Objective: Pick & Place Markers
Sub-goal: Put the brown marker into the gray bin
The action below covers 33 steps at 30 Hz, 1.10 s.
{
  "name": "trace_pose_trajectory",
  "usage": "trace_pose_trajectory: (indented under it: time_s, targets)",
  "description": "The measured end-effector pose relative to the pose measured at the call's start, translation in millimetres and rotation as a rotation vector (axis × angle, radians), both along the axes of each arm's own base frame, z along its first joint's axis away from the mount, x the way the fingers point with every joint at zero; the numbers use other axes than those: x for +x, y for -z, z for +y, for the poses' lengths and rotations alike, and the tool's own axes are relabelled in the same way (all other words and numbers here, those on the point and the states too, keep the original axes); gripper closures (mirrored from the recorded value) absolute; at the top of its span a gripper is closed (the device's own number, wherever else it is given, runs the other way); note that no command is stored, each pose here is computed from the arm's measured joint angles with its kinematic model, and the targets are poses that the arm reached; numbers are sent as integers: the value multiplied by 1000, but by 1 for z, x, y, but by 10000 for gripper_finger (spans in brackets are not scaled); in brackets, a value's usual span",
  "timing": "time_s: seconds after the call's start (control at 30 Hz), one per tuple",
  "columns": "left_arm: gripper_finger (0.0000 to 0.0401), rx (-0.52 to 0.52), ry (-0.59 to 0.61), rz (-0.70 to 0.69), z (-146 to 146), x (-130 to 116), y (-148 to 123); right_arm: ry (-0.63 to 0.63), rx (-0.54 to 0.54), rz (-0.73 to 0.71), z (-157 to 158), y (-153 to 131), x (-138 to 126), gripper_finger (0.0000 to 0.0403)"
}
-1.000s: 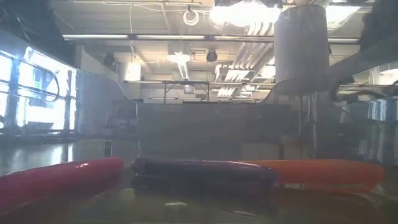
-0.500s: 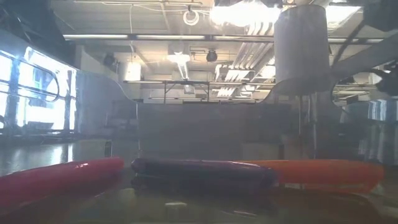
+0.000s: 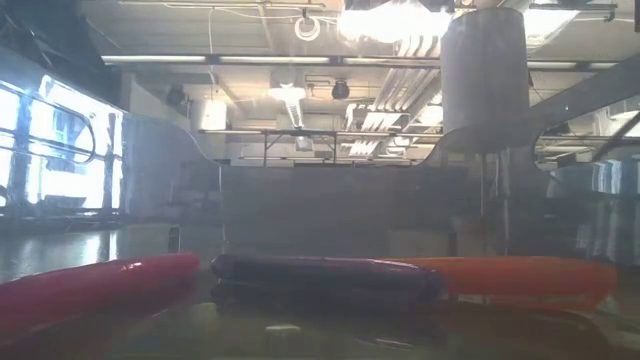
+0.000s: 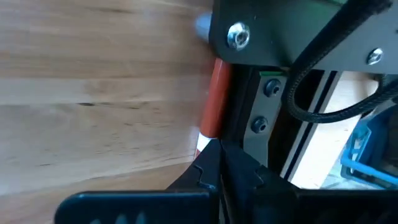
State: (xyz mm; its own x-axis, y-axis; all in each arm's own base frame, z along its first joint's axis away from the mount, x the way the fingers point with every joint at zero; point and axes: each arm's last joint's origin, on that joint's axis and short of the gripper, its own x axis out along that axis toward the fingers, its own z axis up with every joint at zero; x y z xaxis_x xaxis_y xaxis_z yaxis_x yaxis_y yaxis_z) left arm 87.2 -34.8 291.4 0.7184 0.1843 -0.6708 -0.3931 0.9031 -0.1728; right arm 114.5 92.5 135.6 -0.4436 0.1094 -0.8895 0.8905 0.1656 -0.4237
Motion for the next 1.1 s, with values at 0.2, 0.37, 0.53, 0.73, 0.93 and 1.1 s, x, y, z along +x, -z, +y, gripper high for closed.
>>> trace_pose_trajectory:
  time_s: [0.2, 0.37, 0.53, 0.73, 0.93, 1.1]
  targets:
    - [401, -2, 2, 1, 0, 0, 0, 38, -2, 8, -3, 9, -5, 402]
    - [401, -3, 3, 1, 0, 0, 0, 68, 41, -15, -4, 18, -7, 402]
    - [401, -3, 3, 2, 0, 0, 0, 28, 7, -55, -2, 14, -2, 402]
    - [401, 19, 25, 7, 0, 0, 0, -29, -57, -186, 4, 3, 12, 402]
    - [401, 32, 31, 9, 0, 0, 0, -24, -72, -178, 11, -20, 21, 402]
    - [401, 45, 42, 12, 0, 0, 0, -14, -78, -222, 17, -41, 32, 402]
